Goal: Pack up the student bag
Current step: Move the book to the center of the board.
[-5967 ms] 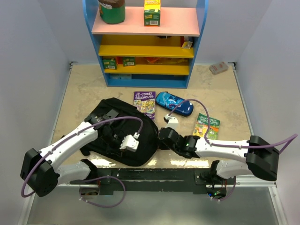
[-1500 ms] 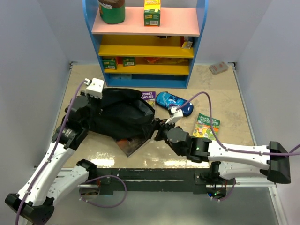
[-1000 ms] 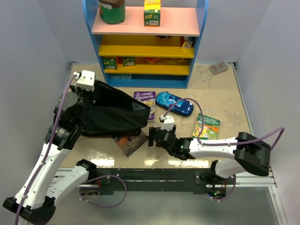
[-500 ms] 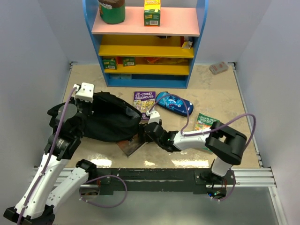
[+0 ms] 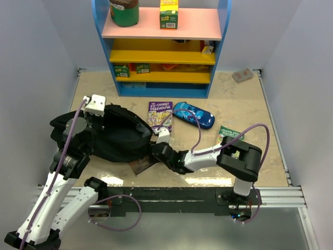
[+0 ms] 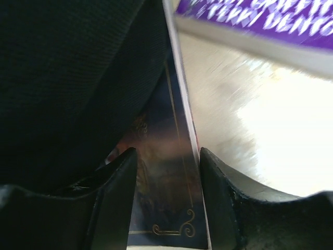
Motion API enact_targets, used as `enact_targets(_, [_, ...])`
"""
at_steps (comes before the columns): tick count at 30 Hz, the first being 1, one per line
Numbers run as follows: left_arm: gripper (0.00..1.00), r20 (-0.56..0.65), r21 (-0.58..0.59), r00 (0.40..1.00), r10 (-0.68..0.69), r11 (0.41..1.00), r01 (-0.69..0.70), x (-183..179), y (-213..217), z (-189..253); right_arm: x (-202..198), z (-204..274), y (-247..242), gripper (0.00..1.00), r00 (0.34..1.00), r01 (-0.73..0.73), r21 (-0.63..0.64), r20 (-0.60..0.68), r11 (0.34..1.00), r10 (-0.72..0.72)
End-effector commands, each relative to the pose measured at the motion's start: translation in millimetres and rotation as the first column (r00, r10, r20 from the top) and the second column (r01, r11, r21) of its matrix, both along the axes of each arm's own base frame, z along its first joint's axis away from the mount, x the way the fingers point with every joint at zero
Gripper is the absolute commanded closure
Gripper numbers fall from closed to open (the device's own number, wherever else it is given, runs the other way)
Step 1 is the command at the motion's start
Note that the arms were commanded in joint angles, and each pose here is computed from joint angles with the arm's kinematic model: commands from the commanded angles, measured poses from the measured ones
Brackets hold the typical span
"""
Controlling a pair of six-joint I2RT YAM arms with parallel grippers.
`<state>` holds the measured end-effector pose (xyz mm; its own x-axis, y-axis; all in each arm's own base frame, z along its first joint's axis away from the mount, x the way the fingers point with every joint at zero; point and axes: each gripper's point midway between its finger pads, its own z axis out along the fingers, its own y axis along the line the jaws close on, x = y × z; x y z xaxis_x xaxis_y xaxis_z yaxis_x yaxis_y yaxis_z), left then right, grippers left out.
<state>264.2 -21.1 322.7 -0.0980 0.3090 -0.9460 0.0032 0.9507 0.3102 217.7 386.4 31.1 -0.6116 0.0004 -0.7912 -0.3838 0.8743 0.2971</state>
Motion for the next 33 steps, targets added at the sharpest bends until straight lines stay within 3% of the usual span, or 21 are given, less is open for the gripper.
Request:
enact_targets(1, [1.0,0.11,-0.027,0.994,-0.012,1.0,0.016,2,-2,28,-49,-49,-16,0.48,0.995,-0.038,-0.147,-0.096,0.988,0.024])
enact_targets(3, [1.0,0.11,-0.027,0.994,-0.019,0.999,0.022,2,-3,27,-59,-57,-24,0.47,0.994,-0.017,-0.178,-0.108,0.984,-0.003])
enact_targets(6, [1.0,0.108,-0.026,0.994,-0.023,0.999,0.026,2,-4,26,-68,-67,-30,0.58,0.993,0.003,-0.193,-0.114,0.981,-0.026])
enact_targets(7, [1.0,0.106,-0.022,0.994,-0.024,0.999,0.026,3,-4,26,-71,-71,-31,0.76,0.993,0.0,-0.202,-0.117,0.979,-0.024])
enact_targets(9, [1.0,0.106,-0.013,0.994,-0.024,1.0,0.026,2,-3,26,-74,-77,-33,0.99,0.992,0.01,-0.209,-0.121,0.978,-0.036])
enact_targets(16, [1.0,0.111,0.016,0.994,-0.021,1.0,0.019,3,-1,25,-76,-60,-61,1.0,0.988,0.105,-0.186,-0.093,0.977,-0.124])
enact_targets(17, [1.0,0.106,0.019,0.994,-0.023,1.0,0.021,3,-2,23,-76,-38,-60,1.0,0.986,0.13,-0.12,-0.092,0.984,-0.142])
enact_targets(19, [1.0,0.101,0.018,0.995,-0.024,1.0,0.023,5,-3,20,-76,-26,-84,1.0,0.98,0.174,-0.131,-0.072,0.976,-0.185])
enact_targets(20, [1.0,0.101,0.016,0.995,-0.026,1.0,0.024,6,-4,20,-74,3,-84,1.0,0.973,0.213,-0.034,-0.081,0.976,-0.215])
enact_targets(21, [1.0,0.097,0.016,0.995,-0.026,1.0,0.024,7,-4,17,-76,4,-103,1.0,0.967,0.235,-0.073,-0.079,0.969,-0.241])
enact_targets(26, [1.0,0.101,0.015,0.994,-0.032,0.999,0.03,9,-6,15,-80,48,-140,1.0,0.924,0.368,0.014,-0.115,0.93,-0.364])
enact_targets(30, [1.0,0.094,0.016,0.995,-0.042,0.999,0.041,10,-8,11,-85,49,-173,1.0,0.883,0.447,-0.064,-0.126,0.892,-0.451])
enact_targets(33, [1.0,0.088,0.024,0.994,-0.066,0.998,0.064,9,-12,8,-87,48,-165,1.0,0.891,0.427,-0.08,-0.134,0.901,-0.434])
